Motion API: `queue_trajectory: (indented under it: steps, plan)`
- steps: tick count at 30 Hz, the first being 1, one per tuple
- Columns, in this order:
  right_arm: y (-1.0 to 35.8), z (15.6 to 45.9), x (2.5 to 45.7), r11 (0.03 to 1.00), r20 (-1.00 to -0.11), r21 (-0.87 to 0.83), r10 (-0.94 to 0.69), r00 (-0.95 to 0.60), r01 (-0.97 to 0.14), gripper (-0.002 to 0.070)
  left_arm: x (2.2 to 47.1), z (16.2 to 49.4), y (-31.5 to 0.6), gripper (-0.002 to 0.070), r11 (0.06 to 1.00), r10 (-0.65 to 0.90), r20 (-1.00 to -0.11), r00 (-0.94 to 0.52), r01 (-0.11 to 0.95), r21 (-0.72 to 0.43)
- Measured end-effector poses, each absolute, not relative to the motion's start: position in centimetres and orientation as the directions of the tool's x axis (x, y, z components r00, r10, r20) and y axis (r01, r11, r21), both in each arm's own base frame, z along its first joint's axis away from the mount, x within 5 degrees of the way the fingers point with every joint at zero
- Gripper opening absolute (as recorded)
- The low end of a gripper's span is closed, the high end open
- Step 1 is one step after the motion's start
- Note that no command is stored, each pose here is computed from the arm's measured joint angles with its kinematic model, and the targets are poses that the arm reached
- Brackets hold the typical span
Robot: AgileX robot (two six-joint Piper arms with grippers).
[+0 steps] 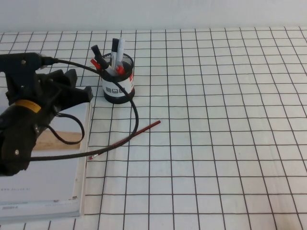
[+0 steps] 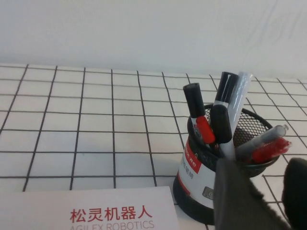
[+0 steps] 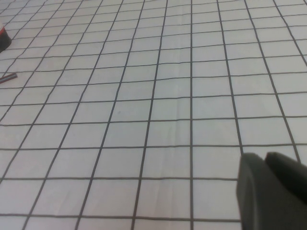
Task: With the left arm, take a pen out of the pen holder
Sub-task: 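Take a marker out of the pen holder and lay it on the table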
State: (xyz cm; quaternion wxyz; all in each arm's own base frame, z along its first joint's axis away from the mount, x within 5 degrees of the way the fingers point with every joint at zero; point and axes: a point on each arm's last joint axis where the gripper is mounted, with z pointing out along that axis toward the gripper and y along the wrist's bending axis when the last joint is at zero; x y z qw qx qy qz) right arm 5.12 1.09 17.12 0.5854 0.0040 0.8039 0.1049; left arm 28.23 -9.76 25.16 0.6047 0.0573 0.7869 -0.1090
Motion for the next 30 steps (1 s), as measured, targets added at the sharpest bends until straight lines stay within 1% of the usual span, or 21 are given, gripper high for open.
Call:
queue_trajectory:
  steps: [3,6,12,16,20,30]
  plan:
    - [1.1,17.1,5.1,0.978,-0.940,0.173,0.129,-0.315,-0.116,-0.0015,29.2,24.6,-10.2,0.0257,0.968,-0.062,-0.957,-0.282,0.219,-0.127]
    - [1.1,17.1,5.1,0.978,-0.940,0.173,0.129,-0.315,-0.116,-0.0015,29.9,24.1,-10.5,0.0297,0.964,-0.084,-0.957,-0.279,0.219,-0.149]
    - [1.1,17.1,5.1,0.978,-0.940,0.173,0.129,-0.315,-0.116,-0.0015,31.1,23.7,-11.4,0.0309,0.938,-0.173,-0.964,-0.202,0.264,-0.223]
    - [1.1,17.1,5.1,0.978,-0.940,0.173,0.129,-0.315,-0.116,-0.0015,32.0,22.9,-12.2,0.0310,0.914,-0.205,-0.958,-0.199,0.311,-0.260]
    - [1.1,17.1,5.1,0.978,-0.940,0.173,0.129,-0.315,-0.116,-0.0015,32.5,21.9,-12.8,0.0311,0.896,-0.218,-0.956,-0.195,0.349,-0.275]
    - [1.1,17.1,5.1,0.978,-0.940,0.173,0.129,-0.315,-0.116,-0.0015,33.6,20.4,-13.4,0.0312,0.887,-0.234,-0.955,-0.181,0.362,-0.286]
